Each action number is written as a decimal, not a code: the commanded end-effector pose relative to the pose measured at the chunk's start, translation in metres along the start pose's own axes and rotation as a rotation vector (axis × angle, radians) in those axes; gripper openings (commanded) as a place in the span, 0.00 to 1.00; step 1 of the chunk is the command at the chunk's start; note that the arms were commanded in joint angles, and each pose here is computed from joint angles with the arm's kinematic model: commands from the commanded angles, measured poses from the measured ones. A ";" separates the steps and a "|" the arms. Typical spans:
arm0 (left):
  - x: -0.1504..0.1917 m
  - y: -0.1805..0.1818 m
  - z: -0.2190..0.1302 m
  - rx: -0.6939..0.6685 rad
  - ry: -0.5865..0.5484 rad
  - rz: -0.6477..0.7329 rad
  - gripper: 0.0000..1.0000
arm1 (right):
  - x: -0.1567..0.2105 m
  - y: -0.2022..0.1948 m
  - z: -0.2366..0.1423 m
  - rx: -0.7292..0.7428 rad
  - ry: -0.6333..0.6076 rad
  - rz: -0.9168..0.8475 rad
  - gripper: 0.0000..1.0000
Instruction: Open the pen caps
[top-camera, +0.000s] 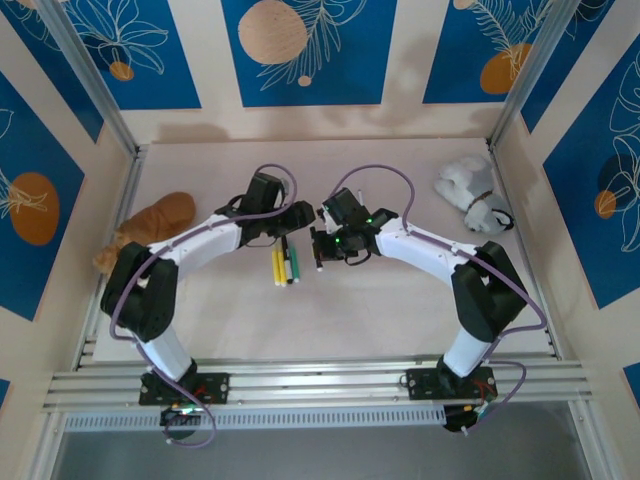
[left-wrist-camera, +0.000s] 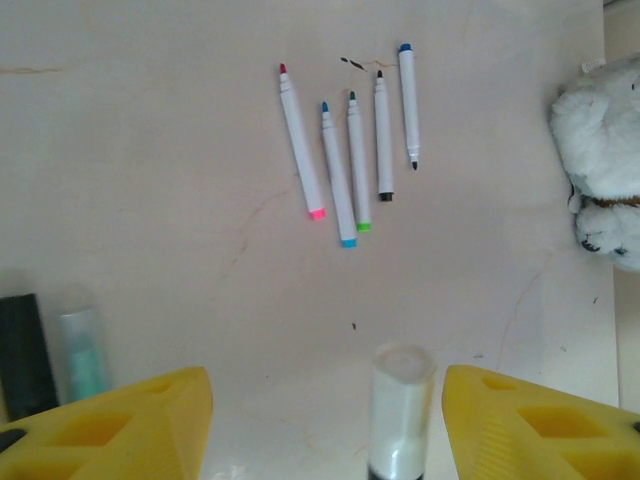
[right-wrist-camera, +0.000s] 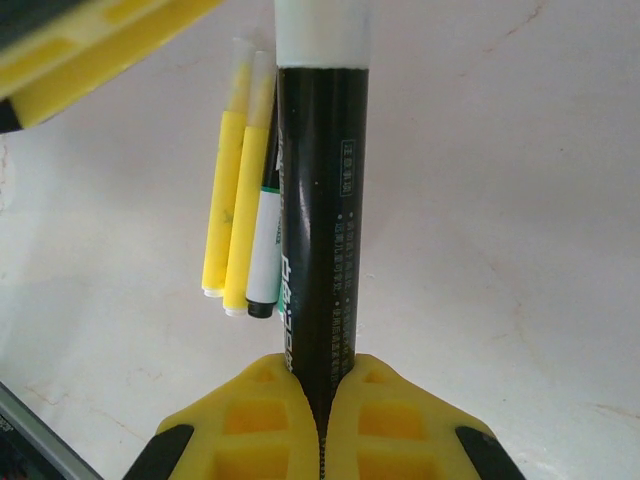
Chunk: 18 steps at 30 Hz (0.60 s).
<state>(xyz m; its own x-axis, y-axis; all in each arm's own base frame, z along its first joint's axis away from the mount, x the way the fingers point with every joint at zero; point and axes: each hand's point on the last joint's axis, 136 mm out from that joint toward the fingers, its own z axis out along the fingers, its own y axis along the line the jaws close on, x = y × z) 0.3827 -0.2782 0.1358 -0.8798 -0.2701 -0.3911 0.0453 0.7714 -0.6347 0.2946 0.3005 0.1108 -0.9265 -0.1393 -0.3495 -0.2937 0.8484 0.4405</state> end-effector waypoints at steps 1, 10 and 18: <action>-0.003 -0.023 0.005 0.059 0.001 0.001 0.61 | -0.015 0.020 -0.012 -0.071 -0.040 -0.009 0.00; -0.004 -0.026 0.017 0.068 0.013 -0.013 0.33 | -0.018 0.036 -0.020 -0.127 -0.051 -0.041 0.00; -0.008 -0.020 0.023 0.046 0.014 -0.023 0.00 | 0.015 0.030 -0.019 -0.153 0.012 -0.028 0.00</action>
<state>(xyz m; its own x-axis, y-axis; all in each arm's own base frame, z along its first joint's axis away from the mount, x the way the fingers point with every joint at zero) 0.3895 -0.3015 0.1335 -0.8961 -0.2622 -0.3582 0.0504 0.7417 -0.6688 0.2929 0.3117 0.1279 -0.9110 -0.1368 -0.3890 -0.3335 0.7991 0.5002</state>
